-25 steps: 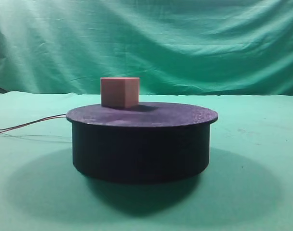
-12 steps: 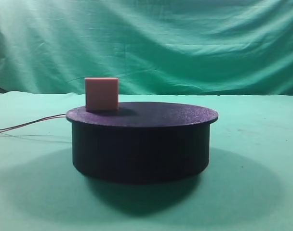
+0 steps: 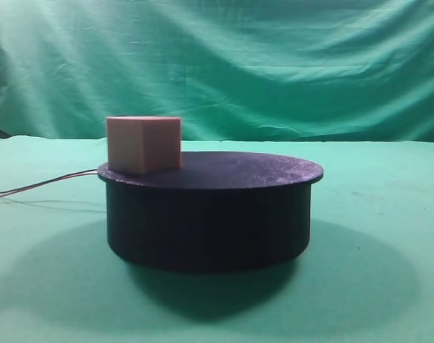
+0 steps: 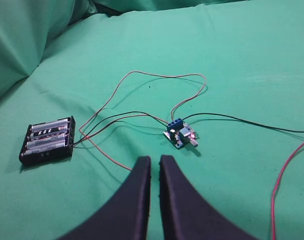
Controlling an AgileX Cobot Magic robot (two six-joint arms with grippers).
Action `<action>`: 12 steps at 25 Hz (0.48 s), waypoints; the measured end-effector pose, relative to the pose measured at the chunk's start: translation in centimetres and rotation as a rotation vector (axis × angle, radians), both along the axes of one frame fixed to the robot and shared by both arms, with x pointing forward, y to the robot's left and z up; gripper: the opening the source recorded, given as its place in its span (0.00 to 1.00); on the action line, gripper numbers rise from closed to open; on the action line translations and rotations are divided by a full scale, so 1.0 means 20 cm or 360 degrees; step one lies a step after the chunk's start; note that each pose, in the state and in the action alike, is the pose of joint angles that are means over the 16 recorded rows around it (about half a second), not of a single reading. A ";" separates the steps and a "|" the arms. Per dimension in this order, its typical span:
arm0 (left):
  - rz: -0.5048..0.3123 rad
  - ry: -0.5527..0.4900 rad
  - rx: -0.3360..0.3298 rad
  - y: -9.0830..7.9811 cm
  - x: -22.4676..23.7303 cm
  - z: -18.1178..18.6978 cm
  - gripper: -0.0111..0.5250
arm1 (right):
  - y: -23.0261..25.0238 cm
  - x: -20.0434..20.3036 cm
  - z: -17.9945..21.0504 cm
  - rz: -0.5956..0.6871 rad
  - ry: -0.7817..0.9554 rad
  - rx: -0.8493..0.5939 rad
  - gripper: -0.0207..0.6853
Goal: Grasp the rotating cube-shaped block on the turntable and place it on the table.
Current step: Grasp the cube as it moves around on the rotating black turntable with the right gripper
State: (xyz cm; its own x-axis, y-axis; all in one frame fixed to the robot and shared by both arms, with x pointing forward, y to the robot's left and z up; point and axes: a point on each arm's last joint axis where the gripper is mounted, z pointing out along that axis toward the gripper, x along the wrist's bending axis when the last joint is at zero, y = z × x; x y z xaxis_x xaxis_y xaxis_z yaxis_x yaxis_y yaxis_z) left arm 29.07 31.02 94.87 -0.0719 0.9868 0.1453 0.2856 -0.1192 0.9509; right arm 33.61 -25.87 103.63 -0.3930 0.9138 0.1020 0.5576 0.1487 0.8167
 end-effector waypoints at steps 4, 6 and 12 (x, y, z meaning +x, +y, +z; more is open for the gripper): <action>0.0000 0.0000 0.0000 0.00 0.00 0.00 0.02 | 0.09 0.09 -0.02 0.0213 0.0247 -0.0100 0.03; 0.0000 0.0000 0.0000 0.00 0.00 0.00 0.02 | 0.14 0.14 -0.03 0.0318 0.0362 -0.0159 0.03; 0.0000 0.0000 0.0000 0.00 0.00 0.00 0.02 | 0.37 0.27 -0.06 0.0558 0.0588 -0.0309 0.09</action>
